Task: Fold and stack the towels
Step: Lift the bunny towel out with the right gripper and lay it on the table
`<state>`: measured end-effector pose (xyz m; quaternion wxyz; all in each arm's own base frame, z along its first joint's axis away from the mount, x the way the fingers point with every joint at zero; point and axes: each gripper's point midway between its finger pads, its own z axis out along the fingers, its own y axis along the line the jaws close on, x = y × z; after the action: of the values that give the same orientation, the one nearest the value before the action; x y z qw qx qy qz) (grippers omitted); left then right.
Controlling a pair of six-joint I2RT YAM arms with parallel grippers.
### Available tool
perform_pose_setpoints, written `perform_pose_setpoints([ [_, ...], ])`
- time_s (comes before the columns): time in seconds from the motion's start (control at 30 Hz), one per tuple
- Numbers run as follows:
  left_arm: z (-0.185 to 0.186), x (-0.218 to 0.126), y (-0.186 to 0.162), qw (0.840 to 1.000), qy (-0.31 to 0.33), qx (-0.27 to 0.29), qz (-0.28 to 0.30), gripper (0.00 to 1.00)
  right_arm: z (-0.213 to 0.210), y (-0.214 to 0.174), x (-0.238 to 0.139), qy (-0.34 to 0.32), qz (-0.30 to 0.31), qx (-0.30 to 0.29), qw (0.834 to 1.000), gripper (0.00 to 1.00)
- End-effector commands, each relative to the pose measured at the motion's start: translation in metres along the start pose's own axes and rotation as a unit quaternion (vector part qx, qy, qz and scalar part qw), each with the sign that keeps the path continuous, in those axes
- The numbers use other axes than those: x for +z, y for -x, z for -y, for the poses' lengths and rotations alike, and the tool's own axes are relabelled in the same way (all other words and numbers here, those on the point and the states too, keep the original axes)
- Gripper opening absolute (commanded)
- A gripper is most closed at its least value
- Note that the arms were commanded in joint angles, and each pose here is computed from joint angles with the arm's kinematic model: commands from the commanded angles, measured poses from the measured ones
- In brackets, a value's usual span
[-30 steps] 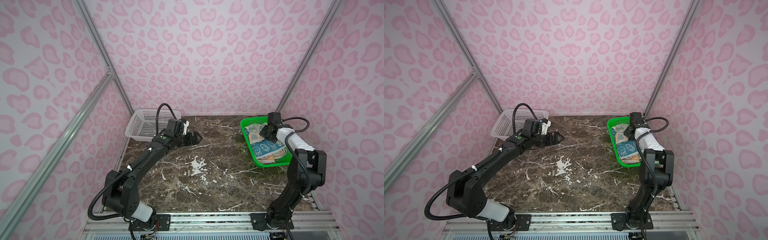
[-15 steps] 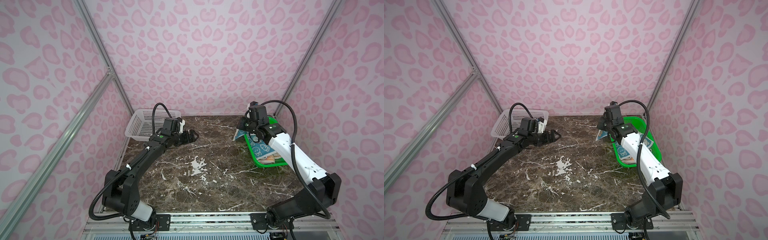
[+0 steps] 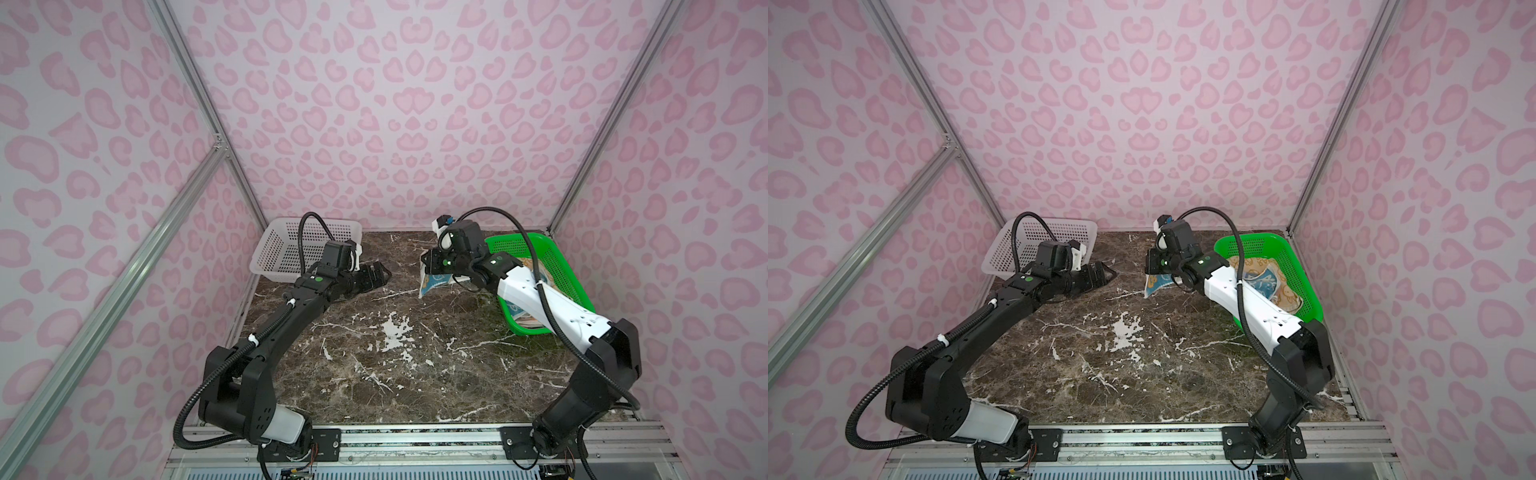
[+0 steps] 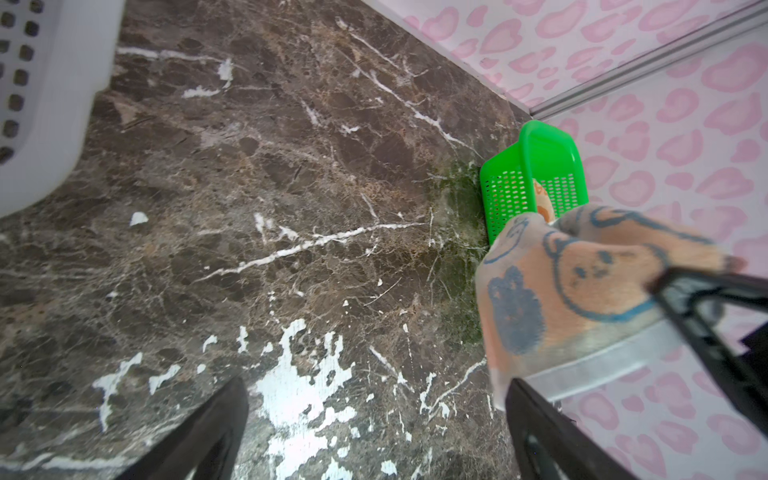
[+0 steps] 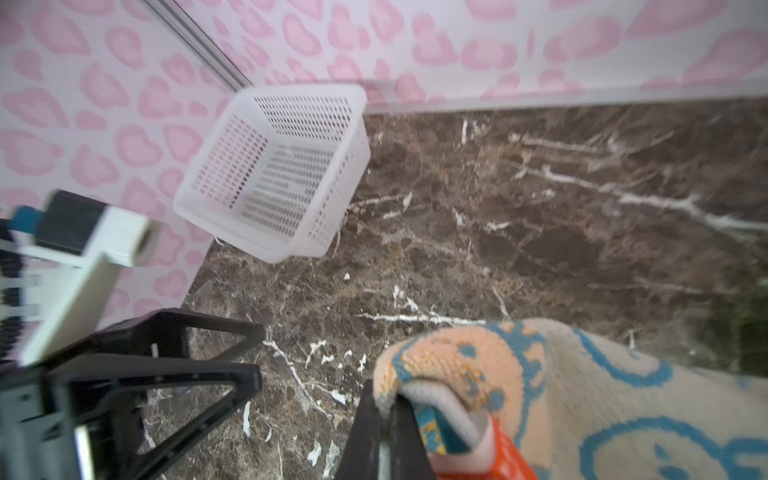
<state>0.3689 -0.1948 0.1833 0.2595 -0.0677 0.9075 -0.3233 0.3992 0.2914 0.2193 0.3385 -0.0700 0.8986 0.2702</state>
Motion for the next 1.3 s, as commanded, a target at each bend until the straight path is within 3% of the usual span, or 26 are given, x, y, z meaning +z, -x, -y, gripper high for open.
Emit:
perform_pose_setpoints([
  [0.0, -0.012, 0.004, -0.005, 0.999, 0.014, -0.038, 0.008, 0.98, 0.01, -0.039, 0.034, 0.009, -0.039, 0.057, 0.998, 0.0],
  [0.17, -0.019, -0.001, -0.016, 0.999, 0.024, -0.042, 0.006, 0.98, 0.024, -0.088, 0.074, -0.007, -0.097, 0.074, 0.993, 0.0],
  [0.3, -0.021, -0.005, -0.022, 0.999, 0.027, -0.043, 0.004, 0.98, 0.026, -0.106, 0.083, -0.01, -0.124, 0.068, 0.99, 0.38],
  [0.43, -0.018, -0.004, -0.03, 0.999, 0.024, -0.036, -0.003, 0.98, 0.026, -0.087, 0.055, -0.026, -0.102, 0.034, 0.994, 0.73],
  [0.57, -0.011, 0.002, -0.036, 0.999, 0.019, -0.03, -0.014, 0.98, 0.051, -0.074, 0.027, -0.057, -0.085, 0.034, 0.994, 0.87],
  [0.7, -0.006, 0.008, -0.042, 0.999, 0.018, -0.023, -0.023, 0.98, 0.088, -0.091, 0.022, -0.09, -0.113, 0.058, 0.988, 0.88],
  [0.93, -0.004, 0.013, -0.054, 0.999, 0.013, -0.025, -0.033, 0.98, 0.109, -0.133, 0.042, -0.093, -0.151, 0.073, 0.981, 0.84],
  [1.13, -0.007, 0.01, -0.062, 0.999, 0.021, -0.021, -0.039, 0.98, 0.112, -0.158, 0.061, -0.103, -0.178, 0.07, 0.976, 0.66],
  [1.27, -0.011, 0.008, -0.064, 0.999, 0.03, -0.018, -0.039, 0.98, 0.104, -0.17, 0.076, -0.108, -0.201, 0.054, 0.972, 0.44],
])
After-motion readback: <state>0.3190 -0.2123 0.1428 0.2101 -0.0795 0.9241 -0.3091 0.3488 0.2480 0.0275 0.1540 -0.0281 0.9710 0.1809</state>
